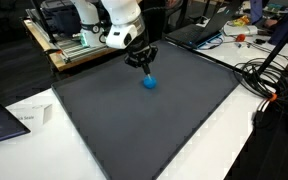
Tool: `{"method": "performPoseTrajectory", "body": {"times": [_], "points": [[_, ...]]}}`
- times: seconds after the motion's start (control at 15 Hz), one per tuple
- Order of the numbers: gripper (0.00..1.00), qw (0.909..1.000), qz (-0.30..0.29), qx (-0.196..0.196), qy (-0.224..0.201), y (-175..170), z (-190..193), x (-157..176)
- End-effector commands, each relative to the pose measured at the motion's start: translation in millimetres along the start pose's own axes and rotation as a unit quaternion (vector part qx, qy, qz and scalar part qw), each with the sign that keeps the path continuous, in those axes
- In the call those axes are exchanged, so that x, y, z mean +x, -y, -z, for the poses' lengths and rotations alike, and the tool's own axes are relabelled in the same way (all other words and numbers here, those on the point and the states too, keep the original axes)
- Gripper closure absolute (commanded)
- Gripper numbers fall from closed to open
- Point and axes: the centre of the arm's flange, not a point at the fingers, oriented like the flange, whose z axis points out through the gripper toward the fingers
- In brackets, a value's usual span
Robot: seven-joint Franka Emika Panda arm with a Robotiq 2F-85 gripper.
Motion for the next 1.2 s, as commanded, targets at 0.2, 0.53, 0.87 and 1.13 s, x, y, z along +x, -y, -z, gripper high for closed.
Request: {"method": "performPoseTrajectory", "body": {"times": [0.2,0.53,0.87,1.13], "points": [[0.97,0.9939,-0.021,-0.027,-0.105,3,25,-58],[0.97,0.9843,-0.027,-0.057,-0.165,19,32,-96],[0.97,0.9761,-0.026,-0.108,-0.187,53,34,-133],[0.97,0.9686,-0.013,-0.155,-0.194,86,42,-151]]}}
